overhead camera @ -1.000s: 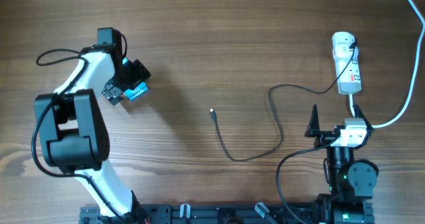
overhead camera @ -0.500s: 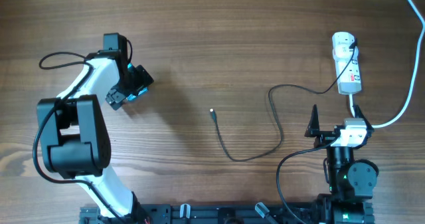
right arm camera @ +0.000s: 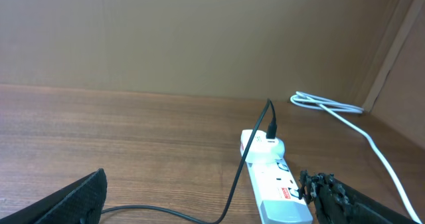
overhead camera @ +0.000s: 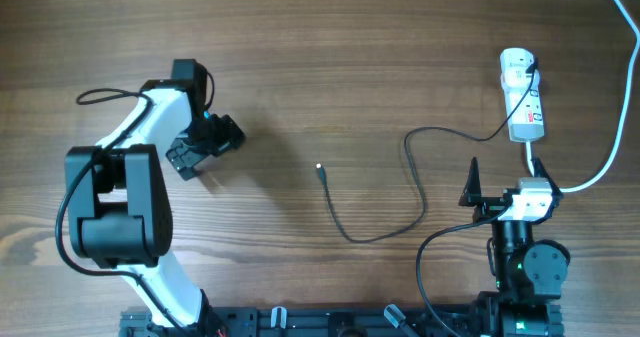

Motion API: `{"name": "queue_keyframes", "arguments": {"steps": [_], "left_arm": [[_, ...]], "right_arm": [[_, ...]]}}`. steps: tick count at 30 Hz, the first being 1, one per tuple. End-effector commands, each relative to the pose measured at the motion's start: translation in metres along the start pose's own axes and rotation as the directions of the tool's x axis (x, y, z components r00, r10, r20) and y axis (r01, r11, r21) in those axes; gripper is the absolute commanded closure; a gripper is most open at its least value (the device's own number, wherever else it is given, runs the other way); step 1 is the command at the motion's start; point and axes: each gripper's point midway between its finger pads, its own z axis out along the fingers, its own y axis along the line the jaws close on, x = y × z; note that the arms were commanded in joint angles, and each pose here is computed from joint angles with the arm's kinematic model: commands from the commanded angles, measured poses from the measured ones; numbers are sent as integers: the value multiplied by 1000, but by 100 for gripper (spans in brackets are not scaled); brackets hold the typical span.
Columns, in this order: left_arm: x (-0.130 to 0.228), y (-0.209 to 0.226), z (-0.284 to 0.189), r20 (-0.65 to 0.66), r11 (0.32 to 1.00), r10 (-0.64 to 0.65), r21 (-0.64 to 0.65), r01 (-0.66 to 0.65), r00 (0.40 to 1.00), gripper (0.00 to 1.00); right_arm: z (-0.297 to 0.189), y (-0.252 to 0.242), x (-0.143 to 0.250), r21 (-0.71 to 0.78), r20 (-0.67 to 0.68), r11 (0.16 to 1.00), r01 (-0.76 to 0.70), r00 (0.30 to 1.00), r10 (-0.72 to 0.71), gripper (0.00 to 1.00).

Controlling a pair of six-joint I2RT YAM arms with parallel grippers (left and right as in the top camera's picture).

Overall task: Plug charger to phone and switch on socket
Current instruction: 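Carry the upright phone toward the table center with the left gripper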

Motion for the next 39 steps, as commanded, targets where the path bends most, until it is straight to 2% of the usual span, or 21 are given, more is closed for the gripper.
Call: {"name": "queue_keyframes", "arguments": {"steps": [1, 9, 17, 33, 35, 39], "left_arm": [[37, 15, 40, -127, 993, 53, -97, -66, 991, 0], [-1, 15, 42, 23, 995, 33, -93, -31, 999, 0], [-34, 39, 38, 146, 986, -6, -167, 30, 989, 0], [-75, 18, 33, 297, 997, -40, -53, 58, 954, 0], [-73, 18, 33, 289, 997, -39, -54, 57, 956, 7], [-65, 16, 35, 252, 998, -37, -41, 49, 967, 13]], "right_arm": [[-1, 3, -3, -16, 15, 1000, 5, 1000, -5, 0], [-1, 3, -3, -16, 15, 1000, 5, 1000, -5, 0], [-1, 3, -3, -16, 15, 1000, 5, 1000, -5, 0], [-1, 3, -3, -16, 15, 1000, 5, 1000, -5, 0], [-1, 3, -3, -16, 15, 1000, 5, 1000, -5, 0], [-1, 3, -3, -16, 15, 1000, 5, 1000, -5, 0]]}}
